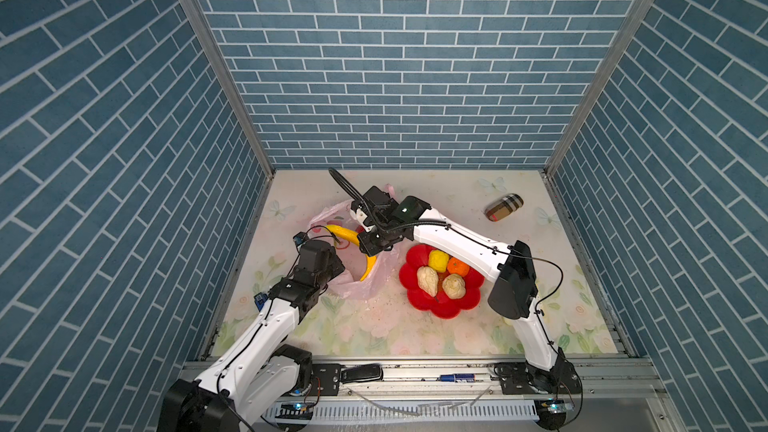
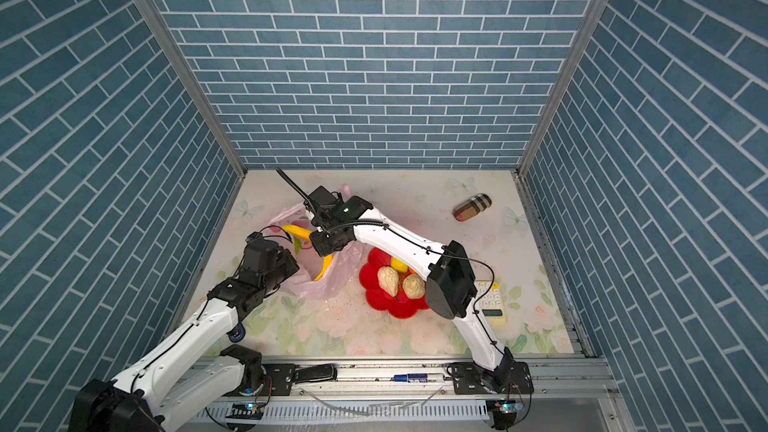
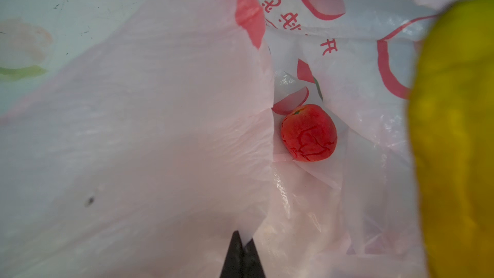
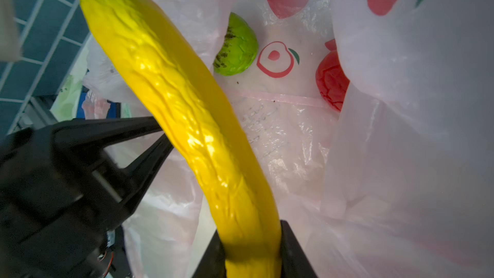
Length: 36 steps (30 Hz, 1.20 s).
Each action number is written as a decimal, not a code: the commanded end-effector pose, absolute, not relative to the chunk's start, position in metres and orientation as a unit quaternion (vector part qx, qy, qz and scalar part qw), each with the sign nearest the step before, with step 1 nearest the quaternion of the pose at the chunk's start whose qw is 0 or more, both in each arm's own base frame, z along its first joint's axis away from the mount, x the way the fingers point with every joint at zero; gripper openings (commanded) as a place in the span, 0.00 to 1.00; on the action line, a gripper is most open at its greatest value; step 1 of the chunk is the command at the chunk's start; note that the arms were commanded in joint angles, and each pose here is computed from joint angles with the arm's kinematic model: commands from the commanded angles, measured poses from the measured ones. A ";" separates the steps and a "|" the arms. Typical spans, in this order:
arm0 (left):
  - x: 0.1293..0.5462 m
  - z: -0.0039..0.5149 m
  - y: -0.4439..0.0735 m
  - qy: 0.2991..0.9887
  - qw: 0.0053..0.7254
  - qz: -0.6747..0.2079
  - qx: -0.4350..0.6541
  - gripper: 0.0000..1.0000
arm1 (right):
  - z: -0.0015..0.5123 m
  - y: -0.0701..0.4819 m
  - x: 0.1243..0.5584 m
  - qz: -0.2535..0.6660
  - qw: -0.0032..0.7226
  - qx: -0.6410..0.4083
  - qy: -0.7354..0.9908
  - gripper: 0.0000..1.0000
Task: Take the fake fruits out of the plastic bag
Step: 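Lift the yellow banana out of the bag with the right gripper, then carry the banana over the red plate with the right gripper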
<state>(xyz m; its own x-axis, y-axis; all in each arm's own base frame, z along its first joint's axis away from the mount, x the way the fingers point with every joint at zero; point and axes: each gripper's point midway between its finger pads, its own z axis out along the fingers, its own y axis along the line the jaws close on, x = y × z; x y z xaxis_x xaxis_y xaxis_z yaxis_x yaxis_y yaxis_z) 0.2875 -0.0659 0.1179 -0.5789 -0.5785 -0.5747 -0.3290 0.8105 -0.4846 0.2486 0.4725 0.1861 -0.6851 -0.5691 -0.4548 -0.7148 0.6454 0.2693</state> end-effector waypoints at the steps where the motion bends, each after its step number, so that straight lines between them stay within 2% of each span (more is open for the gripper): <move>1: 0.296 0.133 -0.064 0.863 0.400 -0.166 -0.262 0.03 | 0.200 0.456 0.229 0.224 0.141 -0.352 0.898 0.12; 11: 0.296 0.124 -0.065 0.864 0.394 -0.167 -0.264 0.03 | 0.220 0.427 0.229 0.200 0.170 -0.325 0.909 0.12; 18: 0.297 0.124 -0.067 0.866 0.391 -0.169 -0.260 0.03 | 0.220 0.366 0.235 0.142 0.194 -0.270 0.932 0.12; 29: 0.301 0.133 -0.061 0.865 0.398 -0.165 -0.258 0.03 | 0.200 0.245 0.235 0.102 0.202 -0.088 0.970 0.12; 36: 0.306 0.129 -0.068 0.869 0.388 -0.175 -0.253 0.03 | 0.168 0.193 0.229 0.092 0.193 0.035 0.976 0.13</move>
